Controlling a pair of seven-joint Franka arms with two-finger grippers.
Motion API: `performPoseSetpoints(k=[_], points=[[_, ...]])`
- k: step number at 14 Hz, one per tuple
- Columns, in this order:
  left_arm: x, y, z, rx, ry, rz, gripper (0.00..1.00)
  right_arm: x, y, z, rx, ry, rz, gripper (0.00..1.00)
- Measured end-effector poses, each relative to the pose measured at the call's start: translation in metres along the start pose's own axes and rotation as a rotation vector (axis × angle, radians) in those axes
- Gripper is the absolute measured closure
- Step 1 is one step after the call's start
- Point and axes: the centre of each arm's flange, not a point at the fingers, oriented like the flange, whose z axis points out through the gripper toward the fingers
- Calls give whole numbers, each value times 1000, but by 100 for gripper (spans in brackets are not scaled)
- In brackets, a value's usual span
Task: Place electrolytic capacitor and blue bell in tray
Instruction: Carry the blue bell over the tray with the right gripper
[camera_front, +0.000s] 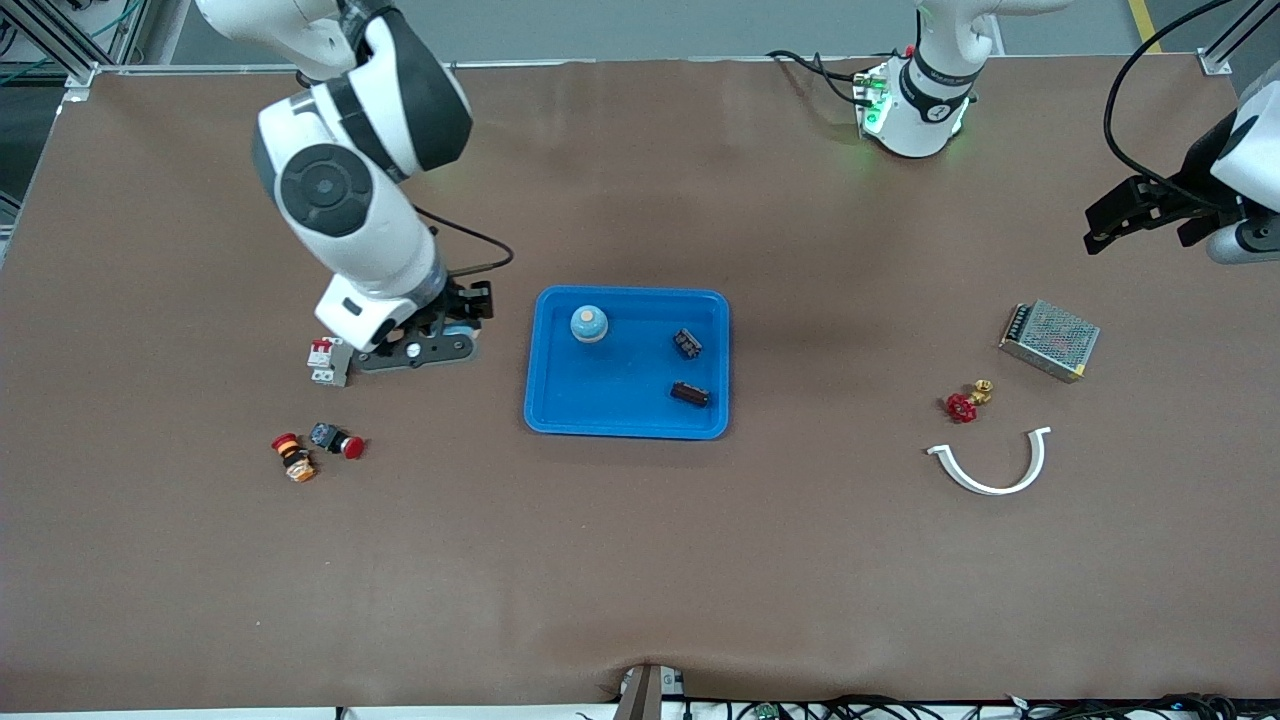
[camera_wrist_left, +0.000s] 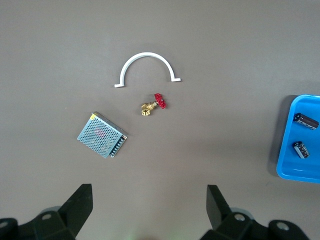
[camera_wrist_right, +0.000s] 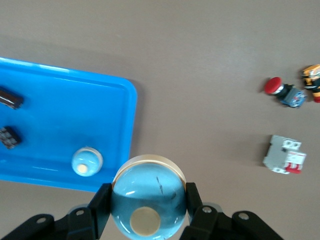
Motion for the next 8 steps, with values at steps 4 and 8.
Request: performPoseSetpoints(k=[4, 8], points=[[0, 0, 0, 0, 0, 0, 0, -4, -37, 11, 13, 38, 50, 36], [0, 1, 1, 0, -1, 1, 0, -4, -75, 38, 30, 70, 78, 36]])
